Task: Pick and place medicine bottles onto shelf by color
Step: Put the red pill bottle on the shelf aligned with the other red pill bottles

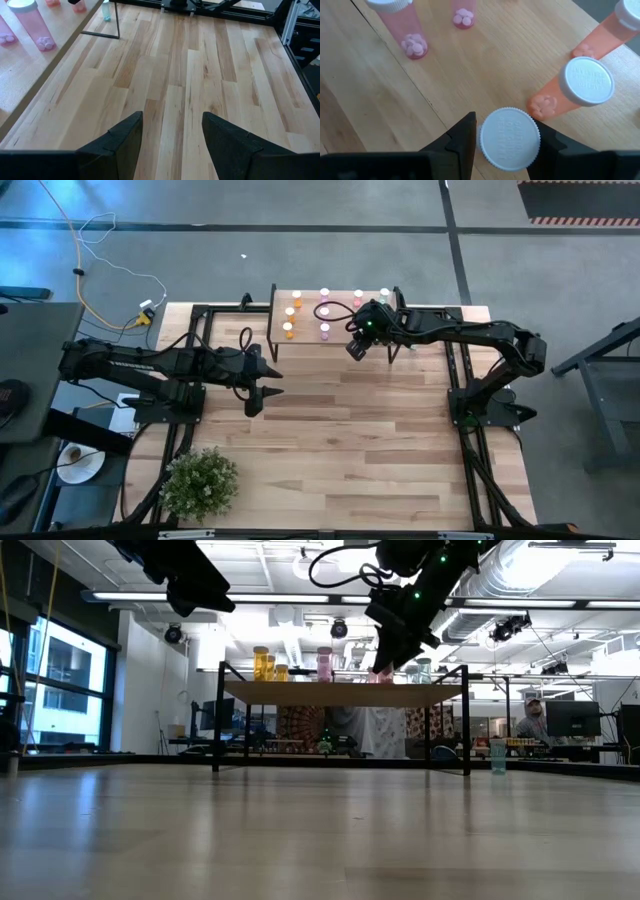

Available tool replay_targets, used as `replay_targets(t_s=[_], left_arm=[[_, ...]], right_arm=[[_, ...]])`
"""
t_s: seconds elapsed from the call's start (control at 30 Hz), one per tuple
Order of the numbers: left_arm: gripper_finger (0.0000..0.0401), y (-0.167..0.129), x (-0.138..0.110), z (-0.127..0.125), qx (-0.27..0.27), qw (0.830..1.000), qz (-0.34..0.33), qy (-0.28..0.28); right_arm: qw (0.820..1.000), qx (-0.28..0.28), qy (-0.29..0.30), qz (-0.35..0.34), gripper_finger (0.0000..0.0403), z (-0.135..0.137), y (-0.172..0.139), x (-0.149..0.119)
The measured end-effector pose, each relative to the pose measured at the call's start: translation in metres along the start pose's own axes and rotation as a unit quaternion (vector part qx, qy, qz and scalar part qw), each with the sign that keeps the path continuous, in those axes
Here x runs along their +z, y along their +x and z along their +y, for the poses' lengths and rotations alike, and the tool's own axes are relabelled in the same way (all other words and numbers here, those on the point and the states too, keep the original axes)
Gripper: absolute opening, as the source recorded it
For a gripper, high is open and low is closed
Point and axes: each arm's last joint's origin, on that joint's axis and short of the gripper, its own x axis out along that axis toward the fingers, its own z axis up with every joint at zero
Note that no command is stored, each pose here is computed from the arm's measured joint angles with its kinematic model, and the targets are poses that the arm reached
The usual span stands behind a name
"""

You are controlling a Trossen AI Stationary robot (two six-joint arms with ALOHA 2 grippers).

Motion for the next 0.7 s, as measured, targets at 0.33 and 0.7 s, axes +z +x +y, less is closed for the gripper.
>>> replay_targets(t_s=[0.33, 0.7], left_arm=[[0.0196, 0.0000, 0.0000, 0.0001, 0.000, 1.000, 0.000, 0.000], [0.0196, 0.0000, 0.0000, 0.0000, 0.000, 1.000, 0.000, 0.000]], right_arm=[[1.000, 0.002, -0.003, 0.000, 0.0129, 0.0001, -0.0001, 0.0000], [1.000, -0.008, 0.011, -0.007, 0.0160, -0.0003, -0.0002, 0.0010]])
